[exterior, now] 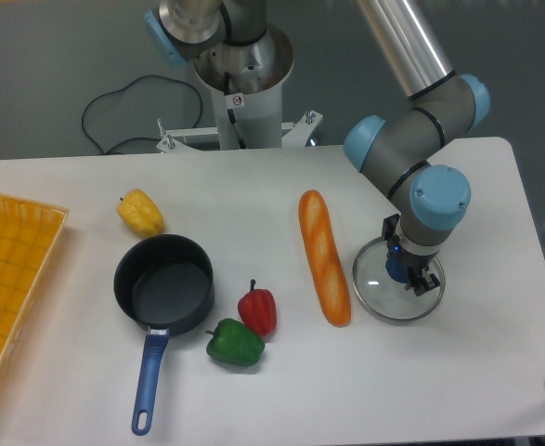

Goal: Place the lid on the table

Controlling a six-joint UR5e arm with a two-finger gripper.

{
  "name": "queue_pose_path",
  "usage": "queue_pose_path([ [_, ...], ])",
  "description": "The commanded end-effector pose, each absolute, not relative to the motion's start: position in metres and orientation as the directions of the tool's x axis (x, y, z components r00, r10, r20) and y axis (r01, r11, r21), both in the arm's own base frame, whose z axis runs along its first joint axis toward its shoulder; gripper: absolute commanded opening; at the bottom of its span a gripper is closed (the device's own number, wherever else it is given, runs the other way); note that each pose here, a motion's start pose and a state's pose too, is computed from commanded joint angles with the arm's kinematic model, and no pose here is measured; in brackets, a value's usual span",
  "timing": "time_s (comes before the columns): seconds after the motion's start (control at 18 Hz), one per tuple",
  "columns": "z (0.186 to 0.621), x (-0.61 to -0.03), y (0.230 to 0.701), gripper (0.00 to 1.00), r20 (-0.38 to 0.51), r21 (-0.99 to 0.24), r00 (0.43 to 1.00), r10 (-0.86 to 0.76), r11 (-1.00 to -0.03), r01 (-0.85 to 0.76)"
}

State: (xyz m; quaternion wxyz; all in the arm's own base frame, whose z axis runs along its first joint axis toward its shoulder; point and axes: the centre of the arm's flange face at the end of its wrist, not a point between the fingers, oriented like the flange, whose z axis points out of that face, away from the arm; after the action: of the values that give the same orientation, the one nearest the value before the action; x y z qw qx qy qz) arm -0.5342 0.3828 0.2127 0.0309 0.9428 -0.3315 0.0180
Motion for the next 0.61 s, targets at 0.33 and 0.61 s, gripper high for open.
queue_pose_path([
  [0.33,0.2127,-0.5342,0.3828,0.64,0.054,0.046,0.780,-0.624,-0.778,-0.626],
  [0.61,0.2111,-0.5339,0.3826,0.64,0.057,0.045,0.779,-0.624,-0.778,-0.626],
])
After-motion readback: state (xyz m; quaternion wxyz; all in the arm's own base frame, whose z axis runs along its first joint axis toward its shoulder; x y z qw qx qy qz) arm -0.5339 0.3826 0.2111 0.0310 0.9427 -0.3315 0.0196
